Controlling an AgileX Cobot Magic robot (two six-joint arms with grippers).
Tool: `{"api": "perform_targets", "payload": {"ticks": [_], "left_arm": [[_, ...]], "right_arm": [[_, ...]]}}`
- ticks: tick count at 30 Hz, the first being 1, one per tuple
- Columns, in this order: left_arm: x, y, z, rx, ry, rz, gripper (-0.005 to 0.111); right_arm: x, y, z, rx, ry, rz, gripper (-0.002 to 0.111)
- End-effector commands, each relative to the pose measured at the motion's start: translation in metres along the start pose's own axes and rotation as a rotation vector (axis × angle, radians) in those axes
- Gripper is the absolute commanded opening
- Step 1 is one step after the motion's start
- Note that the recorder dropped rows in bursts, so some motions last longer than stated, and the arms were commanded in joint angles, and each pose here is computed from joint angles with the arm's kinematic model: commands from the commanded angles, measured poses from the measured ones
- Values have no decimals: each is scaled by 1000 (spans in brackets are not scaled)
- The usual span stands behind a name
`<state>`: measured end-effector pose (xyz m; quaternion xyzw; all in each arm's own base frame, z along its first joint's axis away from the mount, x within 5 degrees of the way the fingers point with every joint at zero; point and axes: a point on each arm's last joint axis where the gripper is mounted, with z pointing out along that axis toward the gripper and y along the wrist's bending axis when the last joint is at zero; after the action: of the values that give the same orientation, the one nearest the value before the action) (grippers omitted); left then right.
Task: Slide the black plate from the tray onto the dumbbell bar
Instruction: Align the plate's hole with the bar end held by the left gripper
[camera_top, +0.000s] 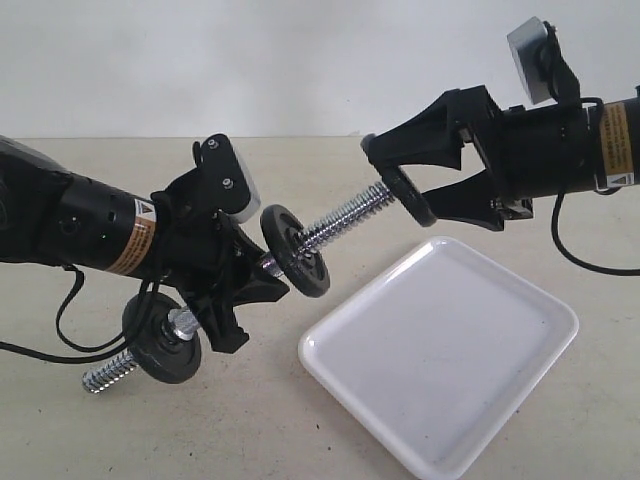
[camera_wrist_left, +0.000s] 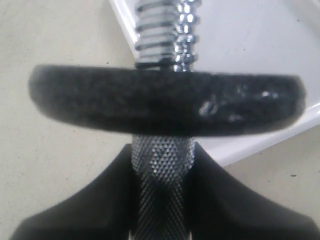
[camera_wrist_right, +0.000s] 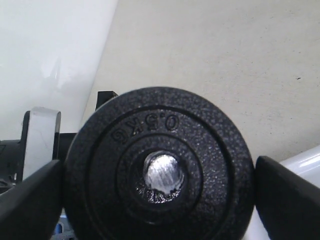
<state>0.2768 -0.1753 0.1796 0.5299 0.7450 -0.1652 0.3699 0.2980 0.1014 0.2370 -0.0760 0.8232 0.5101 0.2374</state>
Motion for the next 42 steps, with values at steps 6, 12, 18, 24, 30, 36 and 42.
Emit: {"api": "perform_targets", "payload": {"ticks": [6,12,18,24,30,36,42], "left_arm": [[-36,7,-17,-8,-172,-51,4],[-37,8,-17,-14,-182,-47,4],[-39,5,-17,12,-197,-44,4],[-39,4,-18,26,-202,-42,4],[-38,4,-17,29,-195,-36,4],[-40,1,-18,55,-208,-31,4],[-41,0,-18,75,-219,-30,4]], "right_arm": [[-4,12,-3,-74,-14,-16,0],[-4,13,-3,-82,-13,-15,0],[-5,14,-3,-85,-17,-12,0],[-8,15,-3,-104,-53,-23,0],[-8,15,-3,-104,-55,-26,0],[-5,14,-3,-86,-24,-21,0],[0,10,-3,-49,37,-38,0]]}}
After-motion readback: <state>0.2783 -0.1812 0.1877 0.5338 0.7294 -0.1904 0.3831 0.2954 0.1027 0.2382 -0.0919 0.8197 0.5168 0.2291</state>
